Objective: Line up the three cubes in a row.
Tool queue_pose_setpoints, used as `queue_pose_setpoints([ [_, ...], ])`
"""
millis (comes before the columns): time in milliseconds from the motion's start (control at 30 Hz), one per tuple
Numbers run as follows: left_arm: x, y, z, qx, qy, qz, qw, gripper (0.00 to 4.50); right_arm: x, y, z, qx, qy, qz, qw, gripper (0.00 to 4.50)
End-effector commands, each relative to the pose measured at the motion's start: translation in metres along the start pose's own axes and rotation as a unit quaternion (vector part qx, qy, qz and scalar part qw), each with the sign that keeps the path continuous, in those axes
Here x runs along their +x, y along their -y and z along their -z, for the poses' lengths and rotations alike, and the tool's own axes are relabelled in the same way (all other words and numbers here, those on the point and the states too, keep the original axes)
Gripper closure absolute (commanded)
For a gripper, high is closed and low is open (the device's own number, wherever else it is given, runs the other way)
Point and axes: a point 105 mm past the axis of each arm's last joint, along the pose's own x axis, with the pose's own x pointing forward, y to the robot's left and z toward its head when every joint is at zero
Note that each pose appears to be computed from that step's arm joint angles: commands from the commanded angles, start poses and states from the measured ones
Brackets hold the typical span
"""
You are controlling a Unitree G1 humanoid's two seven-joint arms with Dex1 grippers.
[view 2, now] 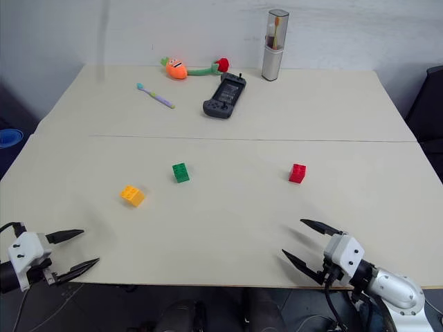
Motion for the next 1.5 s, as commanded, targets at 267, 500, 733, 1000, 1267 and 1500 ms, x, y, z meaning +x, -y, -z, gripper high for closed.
queue_pose_setpoints([
  [267, 0.019, 0.009, -0.061, -0.068, 0.122, 0.059, 0.988, 0.09, -0.021, 0.038, -0.017, 0.048, 0.051, 0.236, 0.969, 0.00],
  [500, 0.071, 0.056, -0.118, -0.003, 0.207, 0.154, 0.966, 0.09, -0.060, 0.022, 0.010, 0.088, -0.014, 0.389, 0.917, 0.00],
  [733, 0.095, 0.071, -0.132, -0.002, 0.232, 0.172, 0.958, 0.09, -0.001, 0.031, -0.020, 0.098, 0.018, 0.369, 0.924, 0.00],
  [1000, 0.107, 0.075, -0.136, 0.005, 0.232, 0.175, 0.957, 0.09, 0.062, 0.084, -0.032, 0.119, -0.002, 0.369, 0.922, 0.00],
  [1267, 0.111, 0.074, -0.139, 0.012, 0.233, 0.168, 0.958, 0.09, 0.102, 0.110, -0.015, 0.153, -0.024, 0.382, 0.911, 0.00],
  [1500, 0.109, 0.072, -0.138, 0.016, 0.228, 0.157, 0.961, 0.00, 0.119, 0.112, -0.004, 0.186, -0.037, 0.378, 0.906, 2.08],
])
